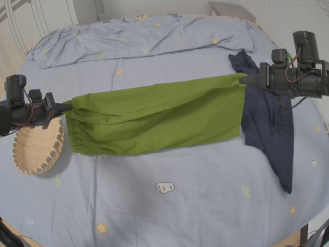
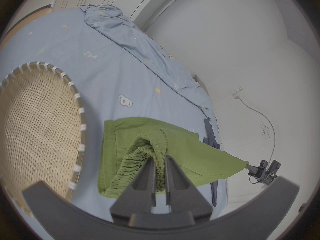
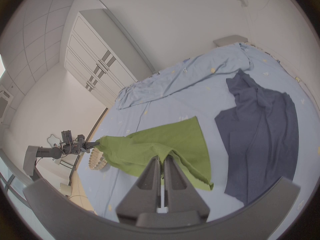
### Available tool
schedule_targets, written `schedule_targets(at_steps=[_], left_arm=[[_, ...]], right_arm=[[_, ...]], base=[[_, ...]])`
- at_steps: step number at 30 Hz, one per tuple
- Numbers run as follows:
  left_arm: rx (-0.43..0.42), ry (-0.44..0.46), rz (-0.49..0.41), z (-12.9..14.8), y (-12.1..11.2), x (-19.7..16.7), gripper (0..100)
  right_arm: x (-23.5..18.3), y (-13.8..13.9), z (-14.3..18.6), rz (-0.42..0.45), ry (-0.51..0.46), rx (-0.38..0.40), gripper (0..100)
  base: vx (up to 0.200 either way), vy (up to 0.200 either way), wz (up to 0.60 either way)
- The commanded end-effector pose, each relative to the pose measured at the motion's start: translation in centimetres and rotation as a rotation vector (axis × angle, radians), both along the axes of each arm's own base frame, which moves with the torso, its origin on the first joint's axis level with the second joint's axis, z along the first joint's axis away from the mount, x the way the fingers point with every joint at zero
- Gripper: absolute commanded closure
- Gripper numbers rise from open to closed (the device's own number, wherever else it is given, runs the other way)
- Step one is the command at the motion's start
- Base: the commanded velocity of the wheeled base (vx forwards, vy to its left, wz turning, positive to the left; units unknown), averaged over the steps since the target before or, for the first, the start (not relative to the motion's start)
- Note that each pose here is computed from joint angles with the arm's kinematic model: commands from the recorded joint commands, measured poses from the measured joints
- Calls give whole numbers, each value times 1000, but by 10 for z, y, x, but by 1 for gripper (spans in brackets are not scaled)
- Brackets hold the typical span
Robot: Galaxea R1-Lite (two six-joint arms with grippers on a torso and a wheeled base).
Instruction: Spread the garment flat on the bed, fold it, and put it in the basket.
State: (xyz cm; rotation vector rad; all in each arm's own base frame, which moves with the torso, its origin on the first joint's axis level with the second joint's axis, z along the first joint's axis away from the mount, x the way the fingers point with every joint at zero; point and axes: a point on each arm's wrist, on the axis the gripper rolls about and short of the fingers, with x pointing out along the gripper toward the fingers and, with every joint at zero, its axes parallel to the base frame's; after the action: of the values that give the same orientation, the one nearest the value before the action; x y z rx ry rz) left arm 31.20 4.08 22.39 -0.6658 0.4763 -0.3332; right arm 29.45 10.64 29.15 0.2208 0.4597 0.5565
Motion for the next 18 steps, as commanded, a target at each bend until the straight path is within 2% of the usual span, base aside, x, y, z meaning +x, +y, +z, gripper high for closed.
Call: schedule_targets(at_steps=[1,5,10,18], left_arm=[[15,59,2,-12,-1,36,100],[35,69,9,-20,5,40,100],[34,63,61,-20,24,39,100],[33,68,65,-22,26,43,100]], right_arm=[[40,18,-12,-24,37,-30,100],[53,19,-13,-48,25,-32,100],[71,20,-12,-79,1,-34,100],[90,19,-3,-99,-61,-24,100]], base=[[0,0,0],[0,0,0],[0,0,0],[0,0,0]])
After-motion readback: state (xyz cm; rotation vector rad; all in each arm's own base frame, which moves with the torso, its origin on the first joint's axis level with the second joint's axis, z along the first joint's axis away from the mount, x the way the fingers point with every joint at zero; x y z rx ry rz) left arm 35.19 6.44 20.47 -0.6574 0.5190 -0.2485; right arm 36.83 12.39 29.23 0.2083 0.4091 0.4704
